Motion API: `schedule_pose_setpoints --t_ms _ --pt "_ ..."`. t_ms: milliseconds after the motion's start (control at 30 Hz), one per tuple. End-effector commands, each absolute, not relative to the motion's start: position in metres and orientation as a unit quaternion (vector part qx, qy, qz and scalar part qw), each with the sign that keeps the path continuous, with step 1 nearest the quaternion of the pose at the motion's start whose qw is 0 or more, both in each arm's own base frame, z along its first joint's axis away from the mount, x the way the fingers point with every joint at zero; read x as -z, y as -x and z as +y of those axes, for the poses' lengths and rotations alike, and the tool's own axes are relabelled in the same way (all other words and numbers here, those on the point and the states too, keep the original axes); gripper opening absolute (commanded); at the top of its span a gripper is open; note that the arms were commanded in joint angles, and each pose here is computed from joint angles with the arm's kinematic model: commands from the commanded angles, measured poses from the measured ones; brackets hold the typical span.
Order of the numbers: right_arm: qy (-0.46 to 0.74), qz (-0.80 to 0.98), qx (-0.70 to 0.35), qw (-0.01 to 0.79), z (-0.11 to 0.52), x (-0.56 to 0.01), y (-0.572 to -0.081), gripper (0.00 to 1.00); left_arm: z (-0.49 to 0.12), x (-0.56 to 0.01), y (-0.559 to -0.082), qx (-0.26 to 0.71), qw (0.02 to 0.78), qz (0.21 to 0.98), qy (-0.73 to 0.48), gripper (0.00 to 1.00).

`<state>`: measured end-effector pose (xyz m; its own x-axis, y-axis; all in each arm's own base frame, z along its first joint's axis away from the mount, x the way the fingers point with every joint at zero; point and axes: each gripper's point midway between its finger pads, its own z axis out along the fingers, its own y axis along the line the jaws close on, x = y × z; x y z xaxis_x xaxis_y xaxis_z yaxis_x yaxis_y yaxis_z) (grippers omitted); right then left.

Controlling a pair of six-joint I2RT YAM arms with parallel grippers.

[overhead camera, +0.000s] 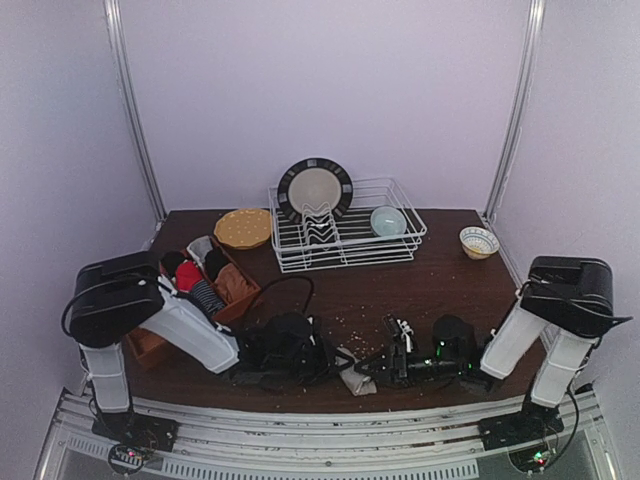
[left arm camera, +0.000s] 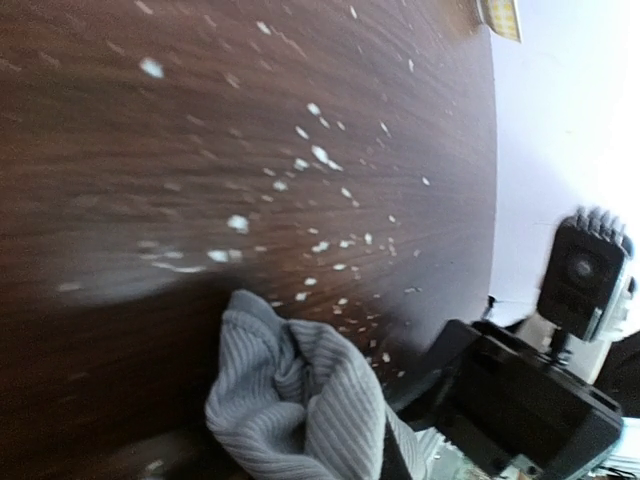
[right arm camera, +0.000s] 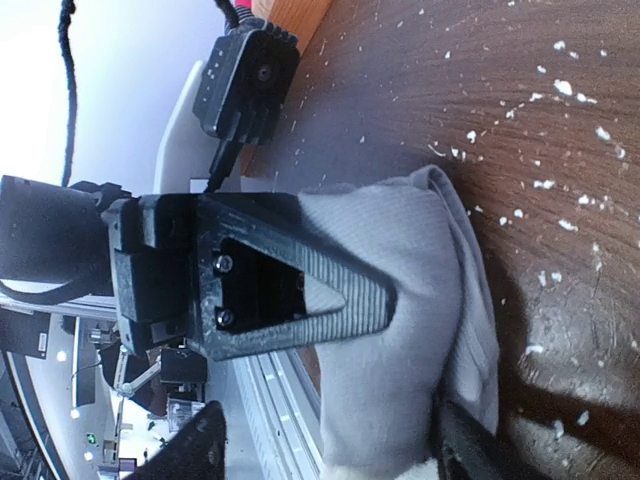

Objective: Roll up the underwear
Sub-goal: Pick up the underwear from the center of the board.

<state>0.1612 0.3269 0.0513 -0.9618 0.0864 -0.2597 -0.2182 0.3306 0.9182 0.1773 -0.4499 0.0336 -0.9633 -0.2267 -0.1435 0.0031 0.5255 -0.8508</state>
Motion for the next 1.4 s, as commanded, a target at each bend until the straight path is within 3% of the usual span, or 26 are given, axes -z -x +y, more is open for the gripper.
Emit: schedule_pose_setpoints --t_ms 0,267,467,600,867,1167,1367 --pt "0.111 0.844 -0.512 0.118 0.322 -0.044 -0.144 0.75 -0.405 -0.017 -0.191 0.392 0.171 0.902 0.061 0.00" --pt "0.197 0.860 -0.433 0.187 0.313 -0.094 -0.145 0.86 -0.363 -0.071 -0.202 0.344 0.241 0.907 0.011 0.00" --pt "0.221 0.854 -0.373 0.289 0.296 -0.134 -0.167 0.87 -0.274 -0.162 -0.220 0.213 0.347 0.913 -0.034 0.00" --pt "0.230 0.847 -0.366 0.311 0.298 -0.142 -0.174 0.88 -0.206 -0.191 -0.227 0.190 0.332 0.924 -0.023 0.00" --pt "0.258 0.832 -0.398 0.288 0.320 -0.130 -0.170 0.87 -0.106 -0.166 -0.217 0.154 0.223 0.960 0.074 0.00" --pt "0.279 0.814 -0.429 0.274 0.331 -0.128 -0.162 0.86 -0.060 -0.115 -0.236 0.089 0.166 0.963 0.192 0.00" --pt "0.278 0.809 -0.435 0.281 0.328 -0.128 -0.160 0.86 -0.016 -0.128 -0.232 0.058 0.221 0.935 0.273 0.00"
